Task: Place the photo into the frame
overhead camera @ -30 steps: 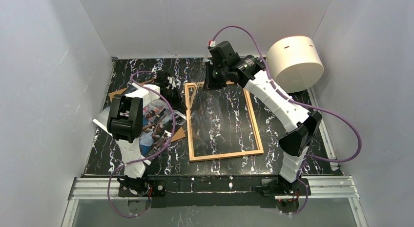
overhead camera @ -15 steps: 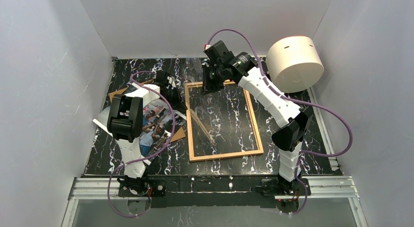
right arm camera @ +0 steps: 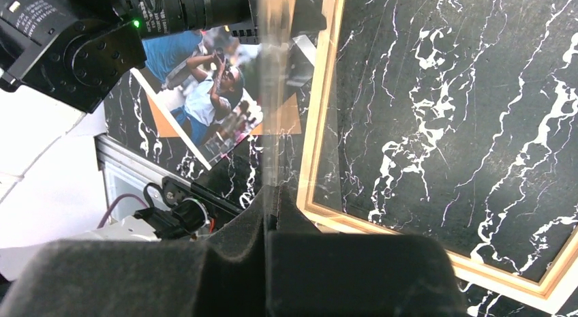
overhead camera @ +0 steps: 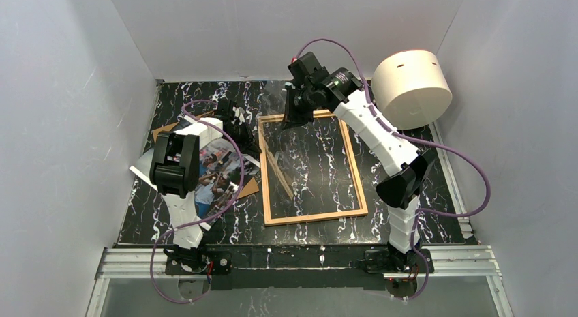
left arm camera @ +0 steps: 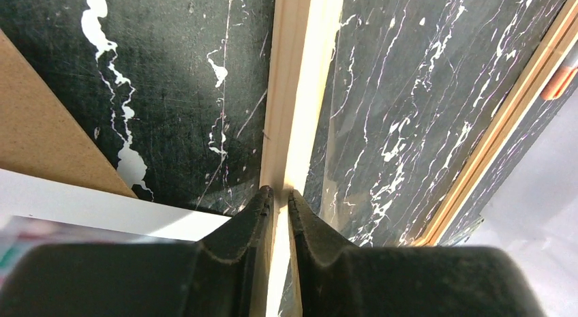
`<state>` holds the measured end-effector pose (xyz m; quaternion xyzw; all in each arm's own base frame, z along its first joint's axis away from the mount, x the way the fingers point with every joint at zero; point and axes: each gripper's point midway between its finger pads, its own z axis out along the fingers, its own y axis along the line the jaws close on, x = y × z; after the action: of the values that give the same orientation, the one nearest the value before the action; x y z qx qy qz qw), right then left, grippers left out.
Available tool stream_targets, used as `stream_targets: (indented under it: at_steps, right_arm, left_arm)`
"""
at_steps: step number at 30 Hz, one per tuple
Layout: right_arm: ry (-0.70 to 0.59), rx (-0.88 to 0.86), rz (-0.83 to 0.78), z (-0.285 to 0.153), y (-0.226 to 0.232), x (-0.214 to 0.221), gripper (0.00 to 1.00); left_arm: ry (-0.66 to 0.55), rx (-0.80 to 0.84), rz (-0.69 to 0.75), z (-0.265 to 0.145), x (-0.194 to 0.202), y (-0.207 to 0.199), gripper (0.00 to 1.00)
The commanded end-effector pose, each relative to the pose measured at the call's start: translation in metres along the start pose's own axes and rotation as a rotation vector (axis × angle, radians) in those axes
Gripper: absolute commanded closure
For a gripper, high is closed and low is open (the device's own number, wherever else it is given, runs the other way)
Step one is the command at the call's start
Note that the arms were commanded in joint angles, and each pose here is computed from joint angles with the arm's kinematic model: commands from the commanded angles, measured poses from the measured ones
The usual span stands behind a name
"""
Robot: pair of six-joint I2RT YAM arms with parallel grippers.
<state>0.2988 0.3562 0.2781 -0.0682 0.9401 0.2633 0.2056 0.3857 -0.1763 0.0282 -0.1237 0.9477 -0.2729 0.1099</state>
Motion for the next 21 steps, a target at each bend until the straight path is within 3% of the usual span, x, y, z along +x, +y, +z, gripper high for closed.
stream_targets:
  at_steps: [1, 6, 12, 21]
  right_arm:
    - [-0.048, -0.071, 0.049, -0.017, 0.012, -0.016, 0.99]
    - [-0.041, -0.182, 0.114, -0.02, 0.01, -0.022, 0.99]
    - [-0.02, -0.211, 0.275, -0.007, -0.053, -0.023, 0.99]
    - [-0.042, -0.237, 0.336, 0.02, -0.141, 0.006, 0.99]
  left_arm:
    - [0.08, -0.162, -0.012, 0.029, 0.028, 0.046, 0.87]
    - [0.076, -0.17, -0.011, 0.028, 0.027, 0.048, 0.86]
    - [0.057, -0.182, -0.007, 0.025, 0.023, 0.048, 0.85]
    - [0.064, -0.178, -0.001, 0.026, 0.024, 0.048, 0.84]
